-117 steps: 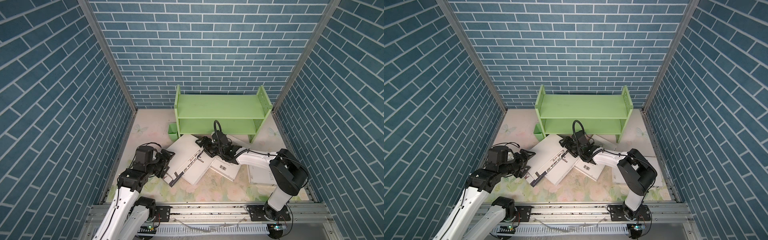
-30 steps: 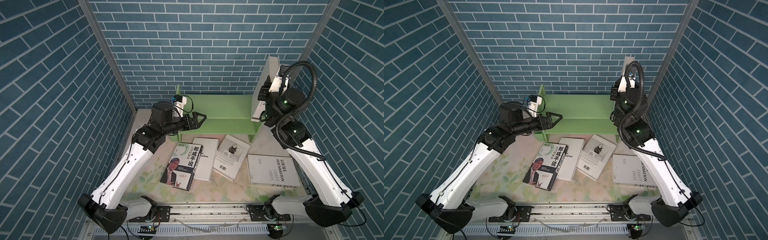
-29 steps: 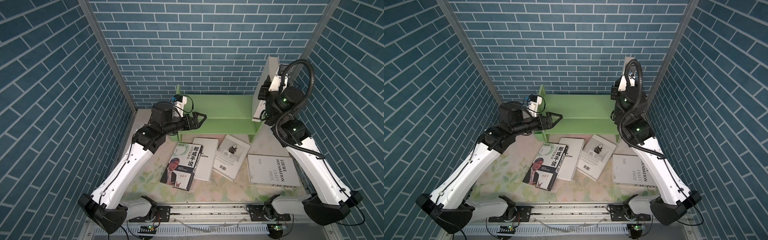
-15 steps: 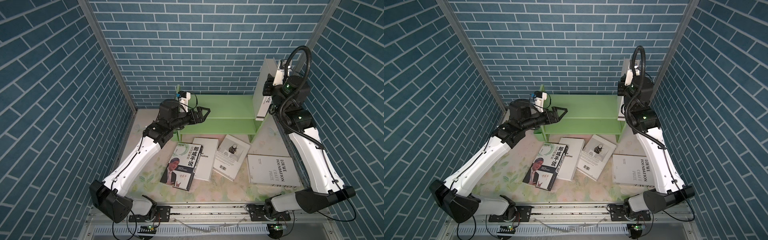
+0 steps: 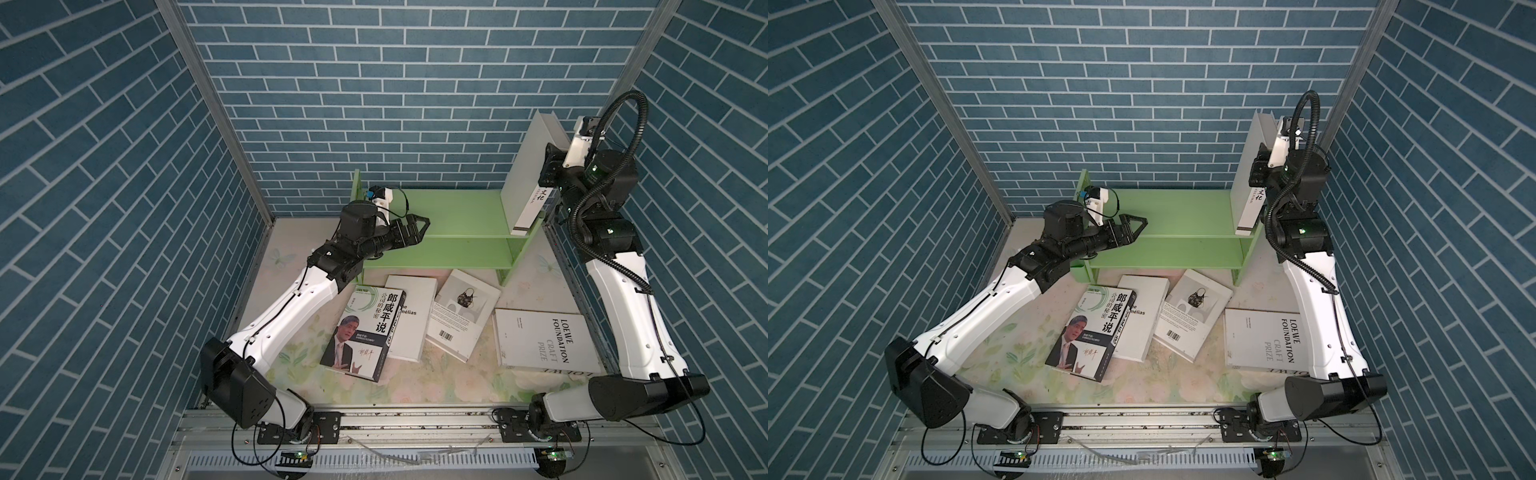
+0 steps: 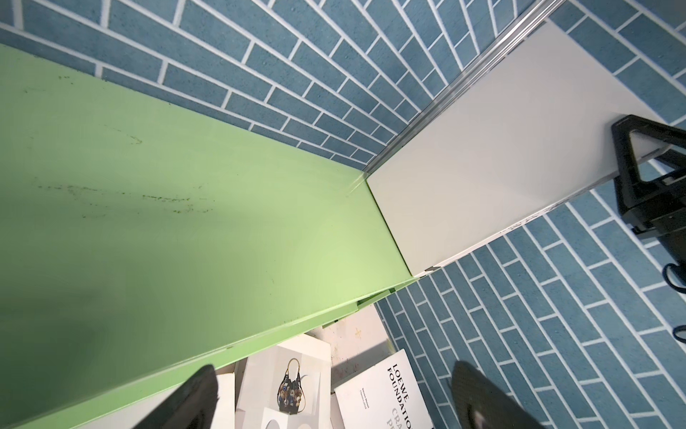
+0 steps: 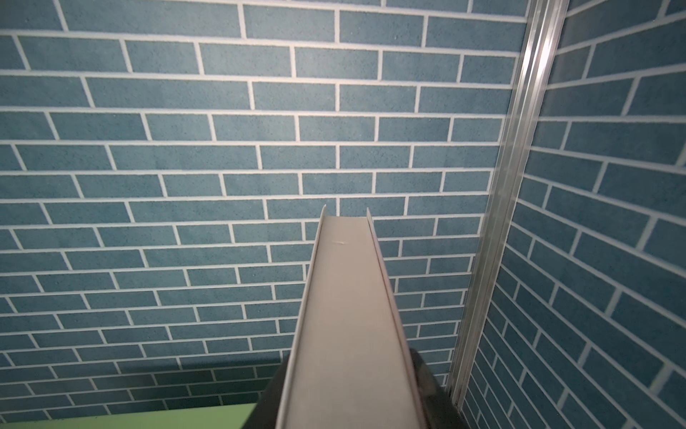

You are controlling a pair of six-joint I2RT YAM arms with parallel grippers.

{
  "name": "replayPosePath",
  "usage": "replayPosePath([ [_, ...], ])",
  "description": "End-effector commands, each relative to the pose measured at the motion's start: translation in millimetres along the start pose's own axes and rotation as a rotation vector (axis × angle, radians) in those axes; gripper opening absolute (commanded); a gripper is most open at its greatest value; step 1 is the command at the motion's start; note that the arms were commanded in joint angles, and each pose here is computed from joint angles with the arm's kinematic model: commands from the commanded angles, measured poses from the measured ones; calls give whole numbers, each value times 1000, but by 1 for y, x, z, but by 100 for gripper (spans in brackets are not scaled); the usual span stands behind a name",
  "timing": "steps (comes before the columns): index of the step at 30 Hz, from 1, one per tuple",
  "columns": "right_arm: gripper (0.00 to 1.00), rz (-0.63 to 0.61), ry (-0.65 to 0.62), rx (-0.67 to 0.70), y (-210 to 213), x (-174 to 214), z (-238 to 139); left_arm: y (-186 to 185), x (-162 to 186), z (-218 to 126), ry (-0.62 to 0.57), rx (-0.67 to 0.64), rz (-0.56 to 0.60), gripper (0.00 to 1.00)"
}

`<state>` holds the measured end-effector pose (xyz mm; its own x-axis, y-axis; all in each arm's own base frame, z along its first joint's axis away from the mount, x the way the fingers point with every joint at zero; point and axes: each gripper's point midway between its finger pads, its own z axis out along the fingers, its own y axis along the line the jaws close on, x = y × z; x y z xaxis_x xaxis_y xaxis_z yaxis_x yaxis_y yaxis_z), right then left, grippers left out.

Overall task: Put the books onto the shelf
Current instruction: 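Stand the book upright against the shelf end and release with the right gripper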

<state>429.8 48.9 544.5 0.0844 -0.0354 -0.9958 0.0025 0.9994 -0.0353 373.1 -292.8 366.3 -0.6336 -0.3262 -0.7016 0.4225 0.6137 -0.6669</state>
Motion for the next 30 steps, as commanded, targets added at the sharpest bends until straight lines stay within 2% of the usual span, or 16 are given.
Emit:
replayPosePath([
  [1, 35, -127, 145, -8, -2, 38, 9, -11, -13, -1, -39, 17, 4, 100],
  [9, 35, -156, 198, -31, 1, 50, 10, -9, -12, 3, -25, 10, -6, 100],
  [30, 35, -152, 213, -51, 2, 55, -8, -4, -3, -1, -13, -2, -54, 100],
])
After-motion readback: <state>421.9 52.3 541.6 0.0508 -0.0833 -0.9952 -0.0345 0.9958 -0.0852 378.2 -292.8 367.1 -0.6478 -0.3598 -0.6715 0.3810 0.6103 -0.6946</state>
